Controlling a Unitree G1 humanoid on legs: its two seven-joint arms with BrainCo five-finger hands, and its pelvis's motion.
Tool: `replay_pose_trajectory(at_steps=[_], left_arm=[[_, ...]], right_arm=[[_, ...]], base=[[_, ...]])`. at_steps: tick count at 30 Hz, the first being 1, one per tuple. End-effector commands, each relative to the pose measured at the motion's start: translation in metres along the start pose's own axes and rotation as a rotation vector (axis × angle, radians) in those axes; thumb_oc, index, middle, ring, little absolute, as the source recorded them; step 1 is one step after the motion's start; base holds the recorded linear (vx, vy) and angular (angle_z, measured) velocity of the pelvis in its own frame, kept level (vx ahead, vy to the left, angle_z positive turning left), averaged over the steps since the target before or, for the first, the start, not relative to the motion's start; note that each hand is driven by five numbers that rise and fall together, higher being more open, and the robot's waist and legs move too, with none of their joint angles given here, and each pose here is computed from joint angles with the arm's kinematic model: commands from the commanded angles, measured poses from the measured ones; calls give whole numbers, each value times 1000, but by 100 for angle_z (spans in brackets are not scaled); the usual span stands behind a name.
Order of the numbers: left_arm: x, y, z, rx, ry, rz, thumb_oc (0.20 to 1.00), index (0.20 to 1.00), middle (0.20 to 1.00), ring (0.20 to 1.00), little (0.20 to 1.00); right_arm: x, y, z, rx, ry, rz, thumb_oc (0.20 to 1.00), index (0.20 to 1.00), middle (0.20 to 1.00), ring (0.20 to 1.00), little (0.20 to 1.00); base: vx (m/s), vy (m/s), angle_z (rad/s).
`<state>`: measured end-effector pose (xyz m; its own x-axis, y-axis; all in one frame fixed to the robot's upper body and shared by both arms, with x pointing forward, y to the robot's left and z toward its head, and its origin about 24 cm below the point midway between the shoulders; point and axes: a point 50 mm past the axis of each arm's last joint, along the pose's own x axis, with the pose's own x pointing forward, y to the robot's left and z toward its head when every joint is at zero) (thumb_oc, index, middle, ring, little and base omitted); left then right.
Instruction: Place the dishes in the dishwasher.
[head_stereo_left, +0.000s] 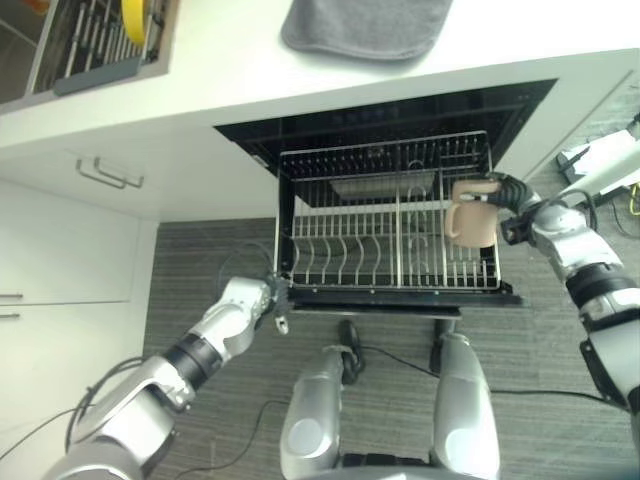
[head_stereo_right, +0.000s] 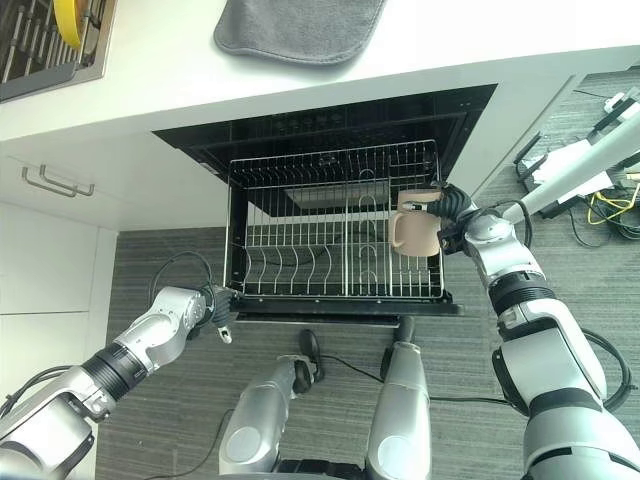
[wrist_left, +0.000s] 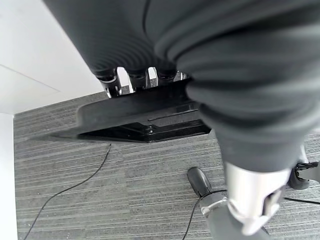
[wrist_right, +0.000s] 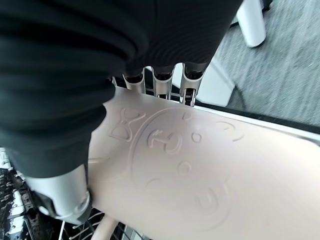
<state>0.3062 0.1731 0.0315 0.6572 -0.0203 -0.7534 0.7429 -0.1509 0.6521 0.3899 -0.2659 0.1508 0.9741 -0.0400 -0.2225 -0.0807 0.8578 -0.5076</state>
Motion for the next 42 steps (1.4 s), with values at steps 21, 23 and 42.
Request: replay_pose_trajectory(at_steps=[21, 23, 42], left_arm=[[8, -131, -2, -50, -12, -395, 1000, 1000, 1000, 1000, 1000], [7, -131, -3, -55, -5, -389, 1000, 1000, 1000, 1000, 1000], [-63, -10, -9, -528, -497, 387, 1000, 1000, 1000, 1000, 1000]], right_arm=[[3, -15, 55, 33, -139, -102, 1000, 1000, 1000, 1000, 1000], [1, -15, 60, 71, -160, -83, 1000, 1000, 1000, 1000, 1000], [-88, 24, 22, 431, -512, -81, 1000, 1000, 1000, 1000, 1000]], base=[[1, 5, 0], [15, -5, 0], [20, -9, -1]])
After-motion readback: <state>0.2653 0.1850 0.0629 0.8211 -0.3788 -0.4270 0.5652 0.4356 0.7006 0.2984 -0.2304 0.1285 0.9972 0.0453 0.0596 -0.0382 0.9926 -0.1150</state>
